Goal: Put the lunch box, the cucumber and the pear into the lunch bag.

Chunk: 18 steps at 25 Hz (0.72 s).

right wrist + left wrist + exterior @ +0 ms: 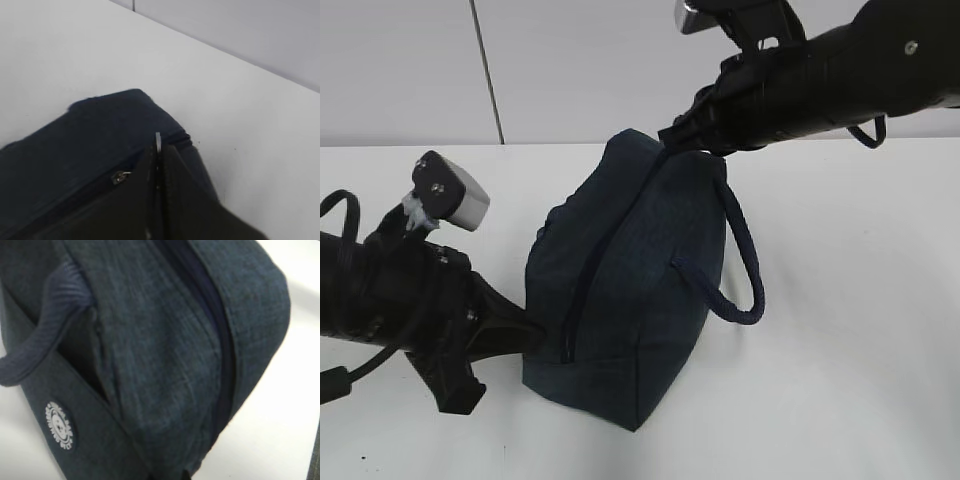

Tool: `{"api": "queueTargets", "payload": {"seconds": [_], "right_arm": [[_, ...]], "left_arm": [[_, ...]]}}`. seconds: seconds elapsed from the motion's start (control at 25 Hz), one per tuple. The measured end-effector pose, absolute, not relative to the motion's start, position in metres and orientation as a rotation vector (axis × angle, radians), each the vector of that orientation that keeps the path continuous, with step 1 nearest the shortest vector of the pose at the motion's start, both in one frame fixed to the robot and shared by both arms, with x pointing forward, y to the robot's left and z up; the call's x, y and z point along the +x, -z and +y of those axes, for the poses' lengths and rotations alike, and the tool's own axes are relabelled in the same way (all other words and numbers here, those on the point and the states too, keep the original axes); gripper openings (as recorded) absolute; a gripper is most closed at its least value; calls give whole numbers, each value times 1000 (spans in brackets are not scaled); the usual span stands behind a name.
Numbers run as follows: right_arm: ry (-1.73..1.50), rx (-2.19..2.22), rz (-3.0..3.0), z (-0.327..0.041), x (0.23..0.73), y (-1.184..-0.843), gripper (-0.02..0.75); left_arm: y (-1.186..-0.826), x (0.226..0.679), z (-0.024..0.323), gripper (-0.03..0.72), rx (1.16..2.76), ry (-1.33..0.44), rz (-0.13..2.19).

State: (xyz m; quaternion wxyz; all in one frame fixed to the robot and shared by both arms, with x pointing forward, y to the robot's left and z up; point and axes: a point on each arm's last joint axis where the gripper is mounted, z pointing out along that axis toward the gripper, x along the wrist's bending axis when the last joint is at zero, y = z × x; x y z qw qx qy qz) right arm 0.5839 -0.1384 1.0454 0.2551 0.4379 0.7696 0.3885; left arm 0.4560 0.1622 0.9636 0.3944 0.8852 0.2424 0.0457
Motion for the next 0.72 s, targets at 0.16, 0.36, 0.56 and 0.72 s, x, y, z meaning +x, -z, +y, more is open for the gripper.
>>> {"api": "queueTargets", "payload": {"seconds": [0.16, 0.36, 0.56, 0.72], "right_arm": [[-1010, 1271, 2076, -152, 600, -1029, 6], [-1011, 1304, 2081, -153, 601, -1027, 6], [-1002, 1332, 2103, -152, 599, -1025, 6], [-1013, 1348, 2097, -152, 599, -1025, 6]], "left_arm": [[-970, 441, 172, -16, 2249, -163, 640], [-989, 433, 178, 52, 2167, -227, 731], [-1016, 426, 188, 344, 2042, -325, 770], [-1042, 432, 193, 393, 1920, -425, 814]]}}
